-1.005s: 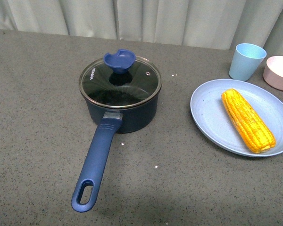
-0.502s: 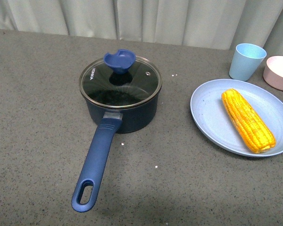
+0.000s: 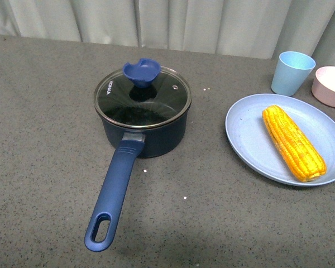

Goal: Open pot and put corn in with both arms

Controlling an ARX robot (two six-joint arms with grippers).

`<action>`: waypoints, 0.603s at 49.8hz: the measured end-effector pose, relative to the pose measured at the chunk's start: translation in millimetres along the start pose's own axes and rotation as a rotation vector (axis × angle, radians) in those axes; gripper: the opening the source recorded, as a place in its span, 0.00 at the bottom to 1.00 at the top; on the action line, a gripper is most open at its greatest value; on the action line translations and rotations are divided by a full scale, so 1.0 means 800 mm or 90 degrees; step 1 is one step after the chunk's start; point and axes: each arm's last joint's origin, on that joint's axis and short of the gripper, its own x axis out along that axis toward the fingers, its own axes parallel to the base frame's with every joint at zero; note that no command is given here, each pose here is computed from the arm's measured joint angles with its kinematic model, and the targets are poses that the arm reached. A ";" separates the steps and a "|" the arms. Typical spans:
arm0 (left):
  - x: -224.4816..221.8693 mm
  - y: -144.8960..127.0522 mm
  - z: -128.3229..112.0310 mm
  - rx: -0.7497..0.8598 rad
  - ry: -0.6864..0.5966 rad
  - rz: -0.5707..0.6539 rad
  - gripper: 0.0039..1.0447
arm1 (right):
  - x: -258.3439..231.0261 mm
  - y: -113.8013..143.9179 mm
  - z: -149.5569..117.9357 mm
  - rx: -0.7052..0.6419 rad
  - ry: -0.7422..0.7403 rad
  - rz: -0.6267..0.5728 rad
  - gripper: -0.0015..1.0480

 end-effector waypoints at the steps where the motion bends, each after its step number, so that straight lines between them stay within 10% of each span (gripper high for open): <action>1: 0.000 0.000 0.000 0.000 0.000 0.000 0.94 | 0.000 0.000 0.000 0.000 0.000 0.000 0.91; 30: 0.043 -0.027 -0.010 -0.012 0.065 -0.109 0.94 | 0.000 0.000 0.000 0.000 0.000 0.000 0.91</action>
